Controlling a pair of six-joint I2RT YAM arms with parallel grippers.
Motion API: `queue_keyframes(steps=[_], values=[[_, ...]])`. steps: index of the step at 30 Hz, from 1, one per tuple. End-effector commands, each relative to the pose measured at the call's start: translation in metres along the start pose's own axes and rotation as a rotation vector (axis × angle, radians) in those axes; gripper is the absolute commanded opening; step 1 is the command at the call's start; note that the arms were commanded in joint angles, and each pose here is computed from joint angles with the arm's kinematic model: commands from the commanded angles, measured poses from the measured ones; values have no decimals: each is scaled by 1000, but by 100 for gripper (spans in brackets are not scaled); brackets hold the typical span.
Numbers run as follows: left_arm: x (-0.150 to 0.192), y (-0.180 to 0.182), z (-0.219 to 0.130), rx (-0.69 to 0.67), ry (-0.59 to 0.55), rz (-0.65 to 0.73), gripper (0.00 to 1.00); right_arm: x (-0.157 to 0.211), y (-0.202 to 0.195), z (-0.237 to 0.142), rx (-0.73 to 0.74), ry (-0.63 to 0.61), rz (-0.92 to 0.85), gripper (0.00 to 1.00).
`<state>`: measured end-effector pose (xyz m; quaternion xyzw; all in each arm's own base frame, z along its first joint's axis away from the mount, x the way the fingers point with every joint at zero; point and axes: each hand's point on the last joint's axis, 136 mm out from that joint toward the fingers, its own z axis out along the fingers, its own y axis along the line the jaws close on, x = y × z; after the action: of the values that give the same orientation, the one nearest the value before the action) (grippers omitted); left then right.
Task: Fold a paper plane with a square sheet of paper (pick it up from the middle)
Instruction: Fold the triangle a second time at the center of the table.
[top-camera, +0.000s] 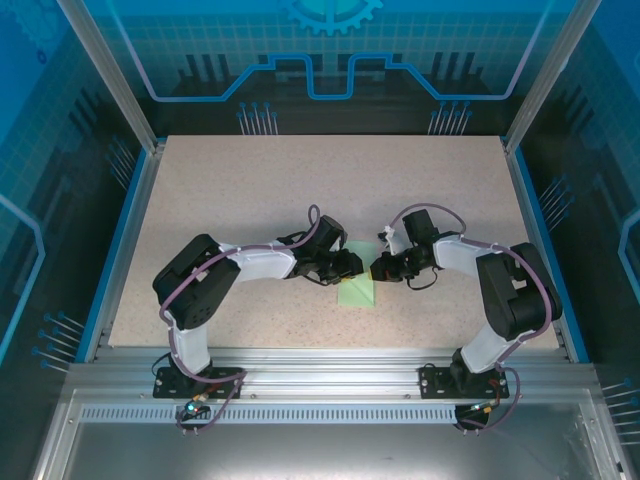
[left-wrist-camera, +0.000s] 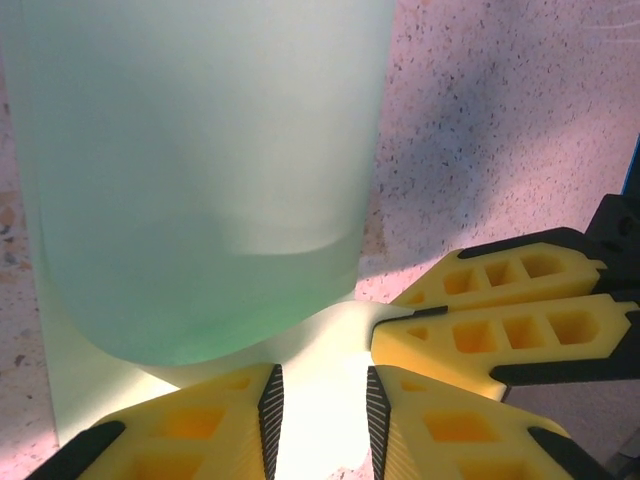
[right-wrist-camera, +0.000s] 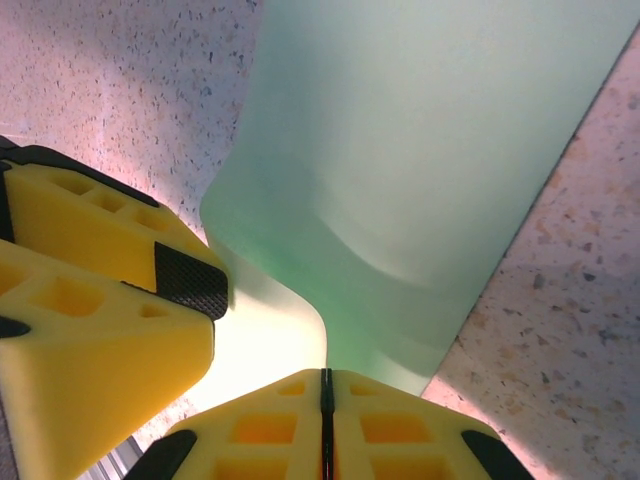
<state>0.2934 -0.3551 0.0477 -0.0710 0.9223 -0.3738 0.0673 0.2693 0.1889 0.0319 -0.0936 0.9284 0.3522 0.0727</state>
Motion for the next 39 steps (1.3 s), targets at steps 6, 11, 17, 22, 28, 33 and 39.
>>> queue_keyframes(steps=[6, 11, 17, 22, 28, 33, 39], values=[[5, -21, -9, 53, 18, 59, 32, 4, -15, 2, 40, 16, 58, 9], [4, -24, -6, 61, 24, 64, 33, 3, -14, 3, 30, 15, 58, 10], [3, -28, 0, 72, 36, 67, 33, 5, -18, 4, 46, 23, 70, 11], [2, -24, 6, 59, 45, 55, 33, 5, -18, 7, 40, 30, 71, 11], [5, -16, 11, 42, 55, 39, 32, 4, -19, 6, 45, 28, 72, 11], [6, -9, 16, 22, 63, 29, 32, 5, -19, 6, 44, 29, 72, 12], [6, 1, 22, -8, 66, 12, 32, 4, -19, 6, 42, 29, 70, 12]])
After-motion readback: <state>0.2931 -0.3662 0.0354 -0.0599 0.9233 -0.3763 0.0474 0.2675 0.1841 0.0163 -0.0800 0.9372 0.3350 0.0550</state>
